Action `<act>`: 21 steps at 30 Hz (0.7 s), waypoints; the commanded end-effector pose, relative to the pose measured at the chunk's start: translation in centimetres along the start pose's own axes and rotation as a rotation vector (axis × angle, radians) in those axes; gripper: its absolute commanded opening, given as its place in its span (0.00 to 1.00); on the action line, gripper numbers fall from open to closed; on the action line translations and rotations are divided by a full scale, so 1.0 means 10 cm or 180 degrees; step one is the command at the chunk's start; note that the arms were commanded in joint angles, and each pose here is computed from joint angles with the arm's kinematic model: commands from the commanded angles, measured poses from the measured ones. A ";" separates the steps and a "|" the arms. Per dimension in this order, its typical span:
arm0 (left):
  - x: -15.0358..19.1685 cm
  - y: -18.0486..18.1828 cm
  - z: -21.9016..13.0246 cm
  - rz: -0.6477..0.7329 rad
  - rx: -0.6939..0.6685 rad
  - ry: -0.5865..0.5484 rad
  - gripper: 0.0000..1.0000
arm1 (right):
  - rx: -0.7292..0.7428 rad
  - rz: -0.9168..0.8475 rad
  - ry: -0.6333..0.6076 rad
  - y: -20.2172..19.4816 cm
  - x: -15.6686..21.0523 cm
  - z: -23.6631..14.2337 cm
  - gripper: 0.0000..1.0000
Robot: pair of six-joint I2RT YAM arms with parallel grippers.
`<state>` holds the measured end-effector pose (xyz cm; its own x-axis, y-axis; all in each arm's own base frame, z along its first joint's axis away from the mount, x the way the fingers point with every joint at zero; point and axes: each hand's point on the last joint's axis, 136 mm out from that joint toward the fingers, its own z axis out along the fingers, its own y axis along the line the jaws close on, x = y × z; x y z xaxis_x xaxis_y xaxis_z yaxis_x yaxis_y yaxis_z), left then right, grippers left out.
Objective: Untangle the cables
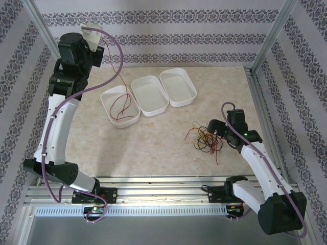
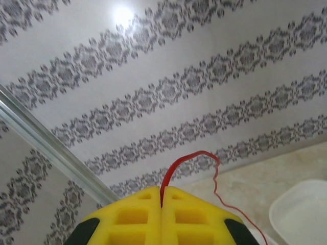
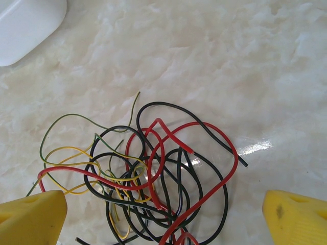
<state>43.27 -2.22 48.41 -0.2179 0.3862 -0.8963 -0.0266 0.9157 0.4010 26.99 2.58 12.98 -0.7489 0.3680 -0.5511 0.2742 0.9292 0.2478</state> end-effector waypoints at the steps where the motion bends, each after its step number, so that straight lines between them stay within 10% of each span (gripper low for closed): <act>1: 0.17 0.09 -0.16 -0.0140 -0.0089 0.0166 0.00 | 0.0112 0.0049 -0.0017 -0.08 -0.01 -0.02 0.98; 21: 1.25 -0.82 -0.73 -0.0215 0.0593 0.1182 0.00 | 0.0100 0.0097 -0.0036 -0.09 0.01 -0.01 0.98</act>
<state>35.22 -5.18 37.68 -0.4836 0.3240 -0.8131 0.1059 0.9438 0.3130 27.00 2.45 12.99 -0.7455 0.3716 -0.5532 0.2811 0.9280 0.2446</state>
